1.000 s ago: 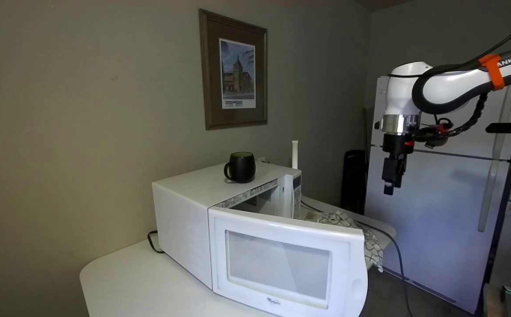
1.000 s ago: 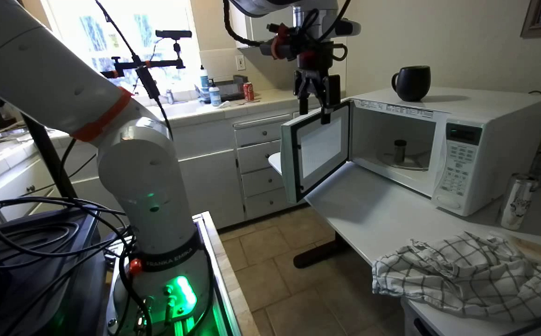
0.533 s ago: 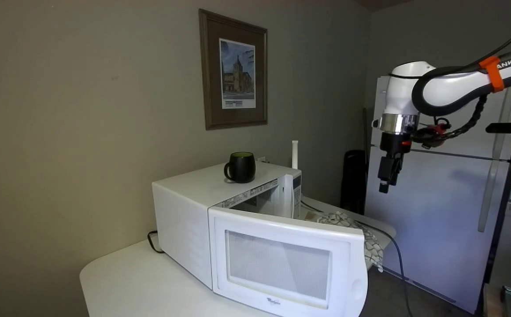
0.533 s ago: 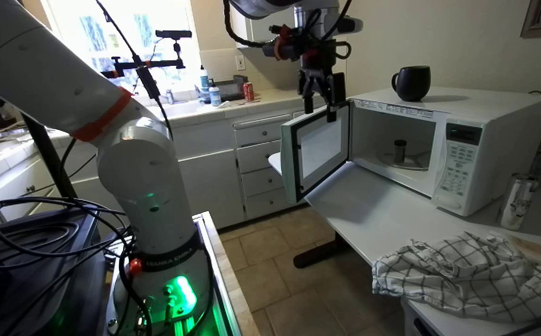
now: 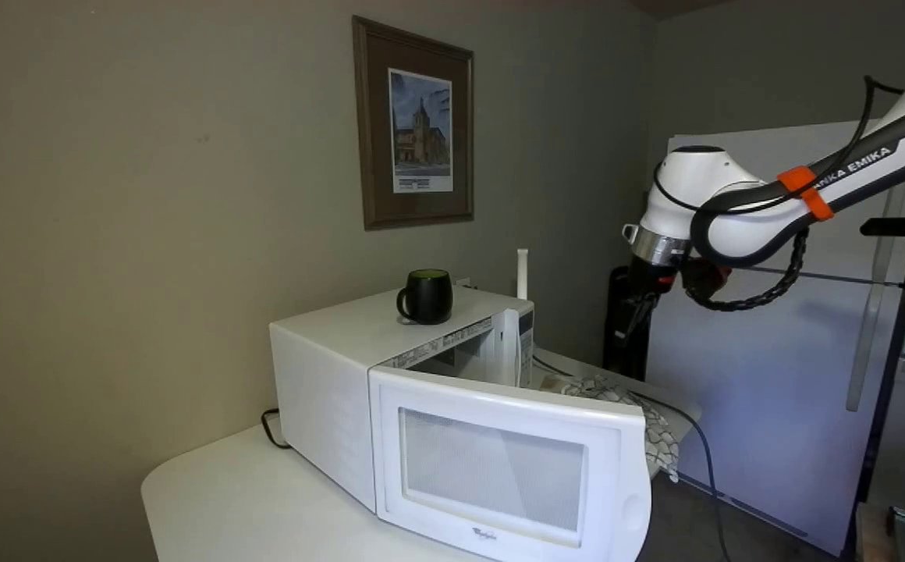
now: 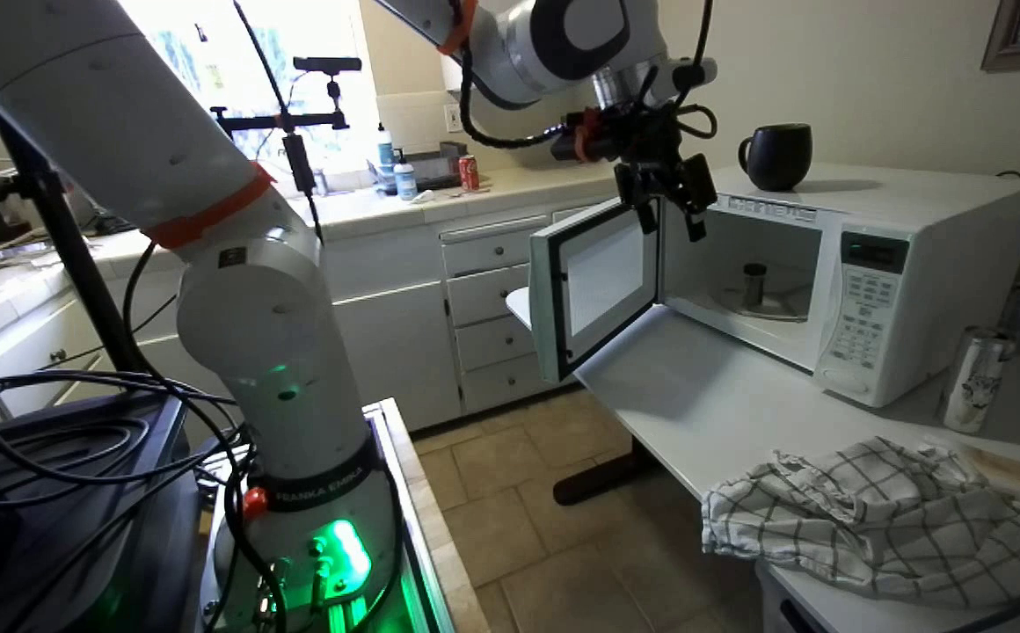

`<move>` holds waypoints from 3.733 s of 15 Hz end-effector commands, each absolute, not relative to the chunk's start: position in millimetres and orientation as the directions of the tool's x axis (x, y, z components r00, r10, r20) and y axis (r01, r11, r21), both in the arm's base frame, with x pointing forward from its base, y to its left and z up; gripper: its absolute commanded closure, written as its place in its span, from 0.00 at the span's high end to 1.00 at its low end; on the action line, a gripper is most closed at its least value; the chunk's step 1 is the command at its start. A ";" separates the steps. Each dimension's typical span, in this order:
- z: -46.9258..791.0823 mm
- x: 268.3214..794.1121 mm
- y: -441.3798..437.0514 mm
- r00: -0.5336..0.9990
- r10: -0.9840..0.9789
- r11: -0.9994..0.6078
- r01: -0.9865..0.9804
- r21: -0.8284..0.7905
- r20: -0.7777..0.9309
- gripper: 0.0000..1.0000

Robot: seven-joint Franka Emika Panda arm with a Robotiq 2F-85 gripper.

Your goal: Remove the bottle from the microwave and put it on top o

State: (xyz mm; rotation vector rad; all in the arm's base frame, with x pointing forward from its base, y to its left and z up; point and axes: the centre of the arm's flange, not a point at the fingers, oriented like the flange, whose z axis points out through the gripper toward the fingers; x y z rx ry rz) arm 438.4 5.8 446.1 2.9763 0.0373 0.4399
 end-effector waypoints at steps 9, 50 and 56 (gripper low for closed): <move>405.1 475.9 15.0 0.912 0.035 -0.994 -0.009 0.105 0.408 1.00; 275.0 532.3 -45.2 0.502 0.145 -0.927 0.371 -0.061 0.852 1.00; 265.5 601.8 -25.1 0.574 0.098 -0.935 0.332 -0.121 0.813 1.00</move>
